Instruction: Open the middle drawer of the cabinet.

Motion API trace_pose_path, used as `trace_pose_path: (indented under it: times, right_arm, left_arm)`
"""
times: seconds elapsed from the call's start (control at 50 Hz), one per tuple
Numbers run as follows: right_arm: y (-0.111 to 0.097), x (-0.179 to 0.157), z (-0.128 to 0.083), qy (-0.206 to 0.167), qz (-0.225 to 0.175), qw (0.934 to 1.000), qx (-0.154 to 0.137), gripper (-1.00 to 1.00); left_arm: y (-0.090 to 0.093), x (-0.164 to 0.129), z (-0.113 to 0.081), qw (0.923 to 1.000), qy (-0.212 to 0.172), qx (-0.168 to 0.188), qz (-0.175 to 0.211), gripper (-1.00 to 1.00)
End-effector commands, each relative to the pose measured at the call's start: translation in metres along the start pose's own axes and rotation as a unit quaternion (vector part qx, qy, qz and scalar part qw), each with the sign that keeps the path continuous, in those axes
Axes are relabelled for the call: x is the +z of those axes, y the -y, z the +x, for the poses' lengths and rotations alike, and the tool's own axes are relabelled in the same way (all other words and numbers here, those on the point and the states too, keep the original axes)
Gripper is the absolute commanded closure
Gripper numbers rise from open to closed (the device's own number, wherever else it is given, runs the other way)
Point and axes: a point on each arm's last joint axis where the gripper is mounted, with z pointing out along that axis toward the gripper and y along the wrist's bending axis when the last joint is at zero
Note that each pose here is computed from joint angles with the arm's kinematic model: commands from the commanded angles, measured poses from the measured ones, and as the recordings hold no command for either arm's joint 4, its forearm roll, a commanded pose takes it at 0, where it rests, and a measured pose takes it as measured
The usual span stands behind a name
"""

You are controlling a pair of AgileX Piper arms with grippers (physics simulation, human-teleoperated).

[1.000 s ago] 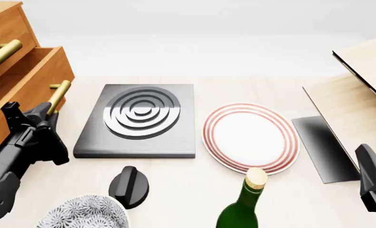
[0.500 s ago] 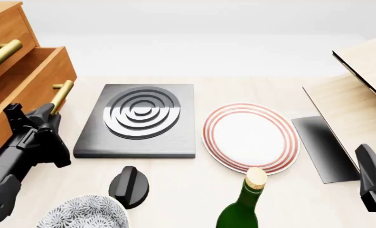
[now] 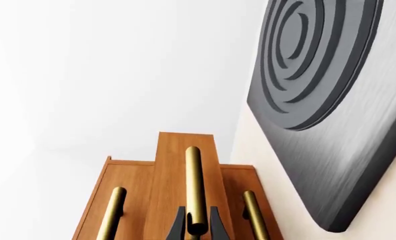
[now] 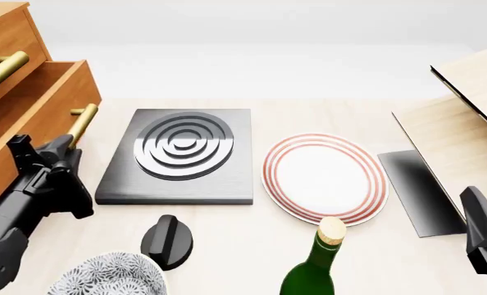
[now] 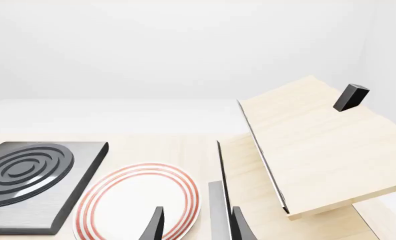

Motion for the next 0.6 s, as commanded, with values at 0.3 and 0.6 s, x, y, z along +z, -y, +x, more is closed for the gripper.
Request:
trace_pose_path:
  times: [0.3, 0.6]
  right_arm:
    - [-0.0001, 0.0001, -0.0003, 0.002, -0.001, 1.0000, 0.001, -1.00]
    - [-0.0001, 0.0001, -0.0003, 0.002, -0.001, 1.0000, 0.001, -1.00]
  left_arm:
    - [0.0092, -0.0161, -0.0060, 0.9995, 0.013, -0.012, 0.024, 1.00]
    - [0.0110, -0.0156, -0.0082, 0.9993, 0.019, -0.014, 0.029, 1.00]
